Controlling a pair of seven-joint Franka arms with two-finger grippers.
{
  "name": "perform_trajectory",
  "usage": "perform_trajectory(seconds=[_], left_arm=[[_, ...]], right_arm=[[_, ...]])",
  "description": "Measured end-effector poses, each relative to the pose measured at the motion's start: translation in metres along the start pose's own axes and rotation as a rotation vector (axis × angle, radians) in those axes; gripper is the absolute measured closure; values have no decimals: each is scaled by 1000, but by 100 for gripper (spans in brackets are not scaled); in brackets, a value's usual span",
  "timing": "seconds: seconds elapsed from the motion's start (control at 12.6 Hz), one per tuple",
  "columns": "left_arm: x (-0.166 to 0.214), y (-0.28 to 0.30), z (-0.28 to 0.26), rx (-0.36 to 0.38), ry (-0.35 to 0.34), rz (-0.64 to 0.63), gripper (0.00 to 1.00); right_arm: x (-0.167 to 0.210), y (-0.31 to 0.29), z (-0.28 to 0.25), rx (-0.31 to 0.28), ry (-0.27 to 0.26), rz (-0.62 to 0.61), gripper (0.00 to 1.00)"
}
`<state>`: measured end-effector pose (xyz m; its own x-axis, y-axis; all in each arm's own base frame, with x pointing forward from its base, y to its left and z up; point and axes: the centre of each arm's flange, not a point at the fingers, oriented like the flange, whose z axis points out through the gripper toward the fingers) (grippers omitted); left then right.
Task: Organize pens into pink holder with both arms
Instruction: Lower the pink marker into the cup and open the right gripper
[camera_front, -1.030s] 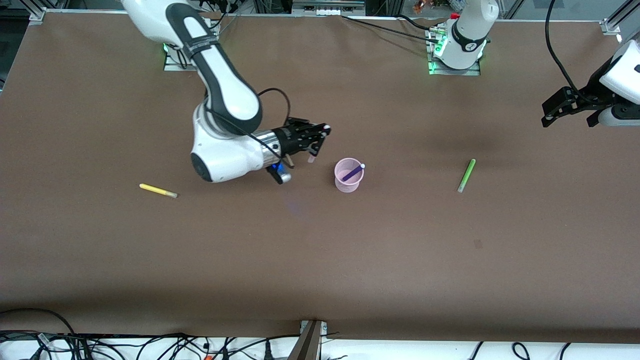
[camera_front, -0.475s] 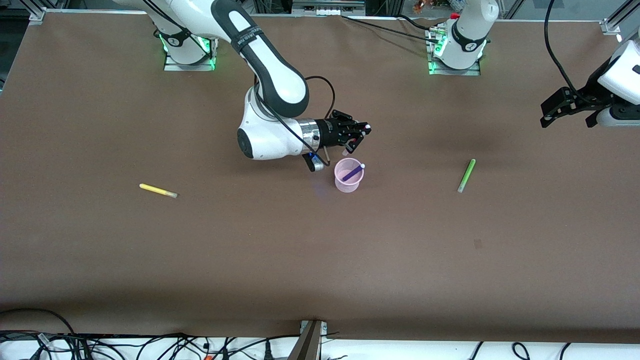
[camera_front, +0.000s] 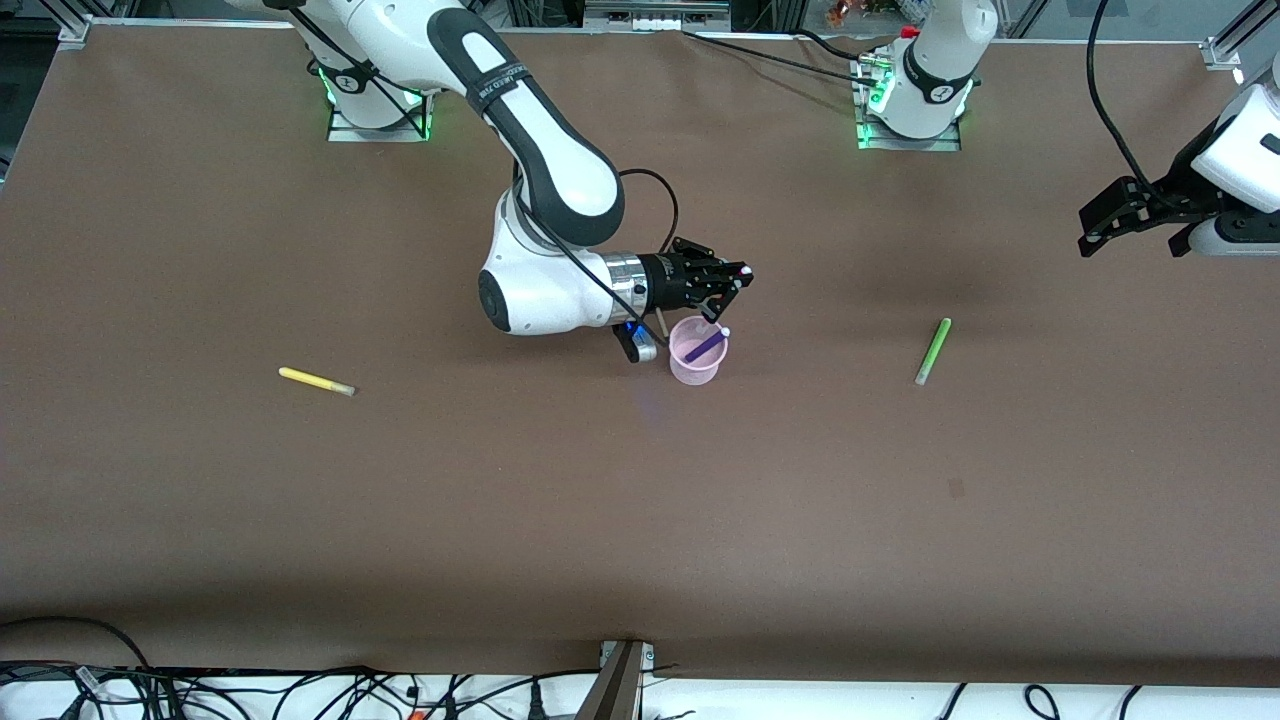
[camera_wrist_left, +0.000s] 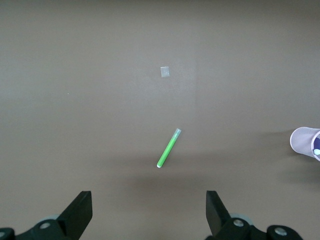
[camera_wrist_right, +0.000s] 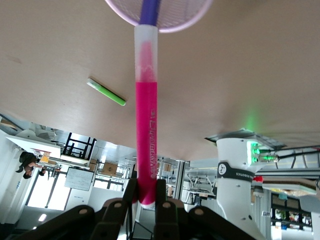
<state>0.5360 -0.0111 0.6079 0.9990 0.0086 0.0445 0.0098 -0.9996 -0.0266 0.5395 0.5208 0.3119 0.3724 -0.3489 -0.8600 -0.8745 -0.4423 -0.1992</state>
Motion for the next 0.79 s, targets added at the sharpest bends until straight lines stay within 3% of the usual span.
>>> perform_trajectory(seconds=[0.79], left_arm=[[0,1,0,0,0,1,0]], right_arm=[[34,9,15,-27,13,-125,82]])
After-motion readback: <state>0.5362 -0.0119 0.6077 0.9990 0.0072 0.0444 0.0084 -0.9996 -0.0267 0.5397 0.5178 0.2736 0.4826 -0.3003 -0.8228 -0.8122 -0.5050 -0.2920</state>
